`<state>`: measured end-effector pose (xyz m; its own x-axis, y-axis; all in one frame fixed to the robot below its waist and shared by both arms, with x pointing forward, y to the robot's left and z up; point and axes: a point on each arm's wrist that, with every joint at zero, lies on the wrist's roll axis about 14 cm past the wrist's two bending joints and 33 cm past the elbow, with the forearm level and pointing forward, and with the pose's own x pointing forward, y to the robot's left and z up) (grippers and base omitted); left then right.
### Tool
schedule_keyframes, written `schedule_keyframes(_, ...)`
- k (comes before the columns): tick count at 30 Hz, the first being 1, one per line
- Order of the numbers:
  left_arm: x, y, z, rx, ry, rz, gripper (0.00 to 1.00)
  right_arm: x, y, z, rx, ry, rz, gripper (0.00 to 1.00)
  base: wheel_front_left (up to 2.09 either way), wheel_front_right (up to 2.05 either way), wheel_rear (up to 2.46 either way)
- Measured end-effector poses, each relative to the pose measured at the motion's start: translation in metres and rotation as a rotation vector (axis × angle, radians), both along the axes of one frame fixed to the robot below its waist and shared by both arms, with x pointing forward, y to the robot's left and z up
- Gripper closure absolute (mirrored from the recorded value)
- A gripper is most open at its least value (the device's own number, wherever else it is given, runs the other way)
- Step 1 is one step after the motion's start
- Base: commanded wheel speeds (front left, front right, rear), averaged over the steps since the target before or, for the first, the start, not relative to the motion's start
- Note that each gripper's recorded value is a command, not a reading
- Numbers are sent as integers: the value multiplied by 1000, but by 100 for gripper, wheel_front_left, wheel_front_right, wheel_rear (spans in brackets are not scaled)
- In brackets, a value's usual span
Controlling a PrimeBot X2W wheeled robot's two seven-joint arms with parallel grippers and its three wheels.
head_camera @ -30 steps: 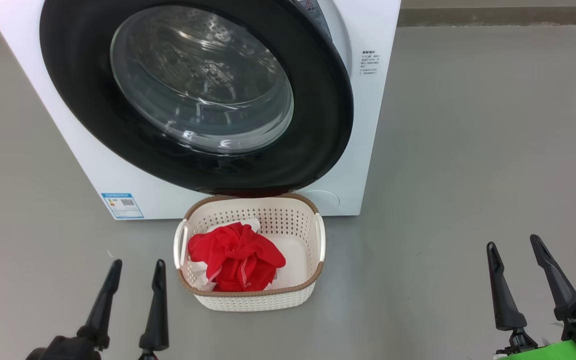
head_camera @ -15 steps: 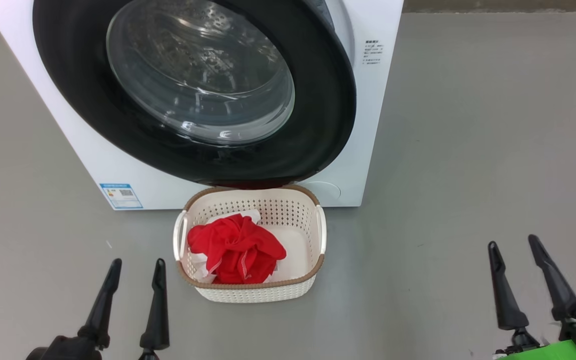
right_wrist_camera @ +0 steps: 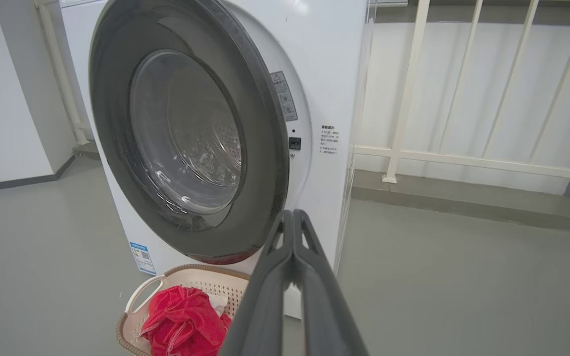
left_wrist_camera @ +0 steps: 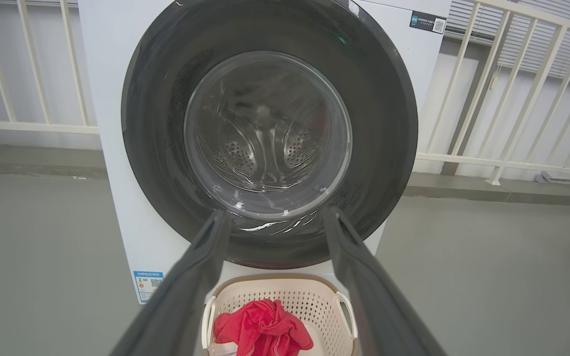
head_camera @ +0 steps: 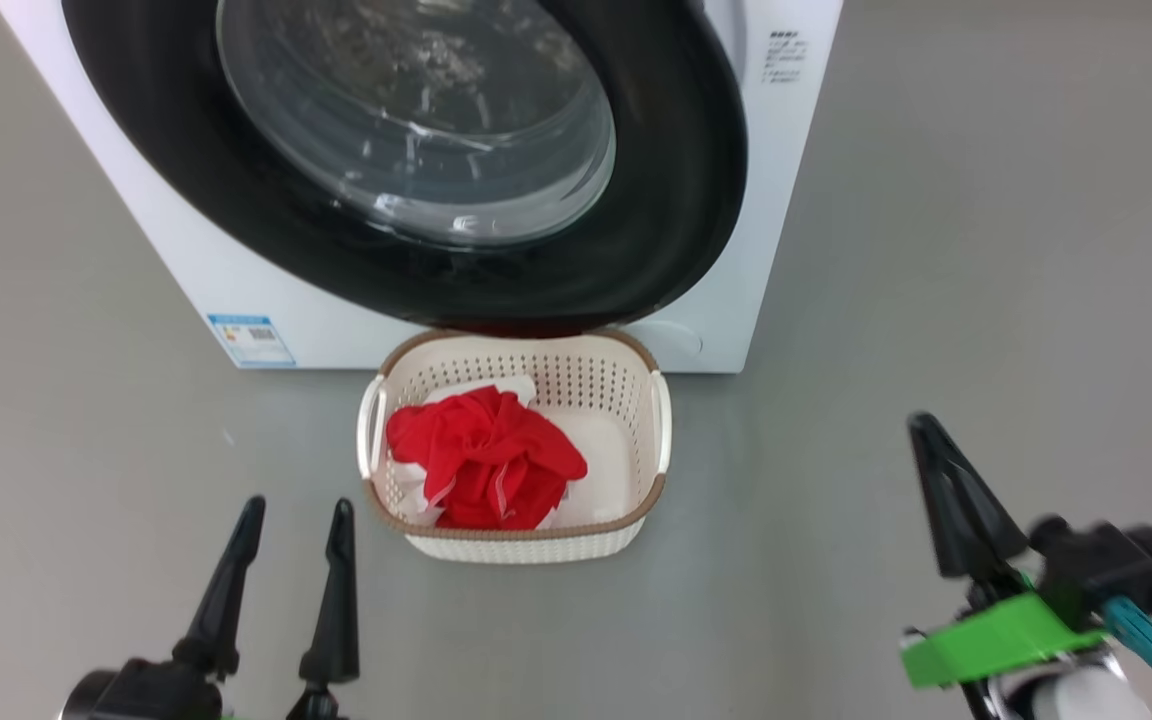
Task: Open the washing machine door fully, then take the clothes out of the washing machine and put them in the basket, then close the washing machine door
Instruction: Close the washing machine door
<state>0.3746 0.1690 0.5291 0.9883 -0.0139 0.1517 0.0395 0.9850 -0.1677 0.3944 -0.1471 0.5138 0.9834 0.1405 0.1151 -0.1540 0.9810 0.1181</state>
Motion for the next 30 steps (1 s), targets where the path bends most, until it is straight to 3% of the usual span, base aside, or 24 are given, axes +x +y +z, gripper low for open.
schedule_keyframes(16, 33, 1, 7, 6, -34, 3, 0, 84, 56, 14, -98, -79, 158, 100, 0, 0, 0)
schedule_keyframes(30, 55, 7, -3, 54, -21, 20, 0, 155, 100, -4, -183, -86, 271, 100, 0, 0, 0)
